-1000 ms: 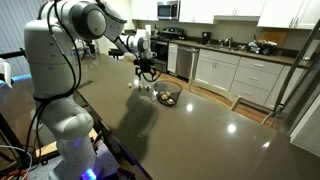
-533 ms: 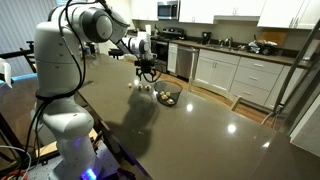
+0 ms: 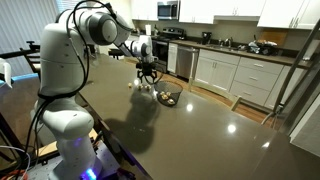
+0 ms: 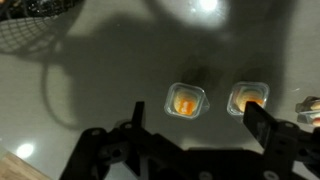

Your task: Put a small packet inside the basket

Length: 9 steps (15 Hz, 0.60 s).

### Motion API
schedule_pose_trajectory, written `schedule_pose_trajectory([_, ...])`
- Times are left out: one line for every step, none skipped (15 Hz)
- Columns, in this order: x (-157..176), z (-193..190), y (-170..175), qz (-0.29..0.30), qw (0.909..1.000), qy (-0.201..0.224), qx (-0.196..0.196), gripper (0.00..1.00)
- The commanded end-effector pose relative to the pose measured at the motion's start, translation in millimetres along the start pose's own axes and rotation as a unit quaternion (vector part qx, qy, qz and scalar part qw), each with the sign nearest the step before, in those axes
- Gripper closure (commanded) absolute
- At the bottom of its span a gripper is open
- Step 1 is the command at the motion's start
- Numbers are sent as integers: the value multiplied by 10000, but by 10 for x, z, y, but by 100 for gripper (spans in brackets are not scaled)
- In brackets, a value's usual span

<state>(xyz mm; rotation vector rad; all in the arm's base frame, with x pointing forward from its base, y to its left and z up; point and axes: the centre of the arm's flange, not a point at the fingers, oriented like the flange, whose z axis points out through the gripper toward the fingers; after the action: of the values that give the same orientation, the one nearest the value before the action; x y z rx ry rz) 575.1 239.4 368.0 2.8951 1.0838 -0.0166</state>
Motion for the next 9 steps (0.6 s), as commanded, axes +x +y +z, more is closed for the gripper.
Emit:
schedule_pose_trajectory([67,112,77,112,9999,-6,-94,0])
schedule_pose_trajectory([59,137,85,122,9999,-30,-79,0])
schedule_pose_trajectory([57,163,94,129,9999,-39,-75,0])
schedule_pose_trajectory([56,179,97,137,9999,-54,-55,0])
schedule_pose_trajectory([52,199,102,142,9999,-61,-44,0])
schedule_pose_trajectory([55,216,106,149,9999,-71,-16,0])
schedule_pose_trajectory([54,221,105,148,9998,-85,32,0])
schedule_pose_trajectory([57,234,110,149,9998,-93,54,0])
schedule_pose_trajectory([56,236,108,149,9998,-101,64,0])
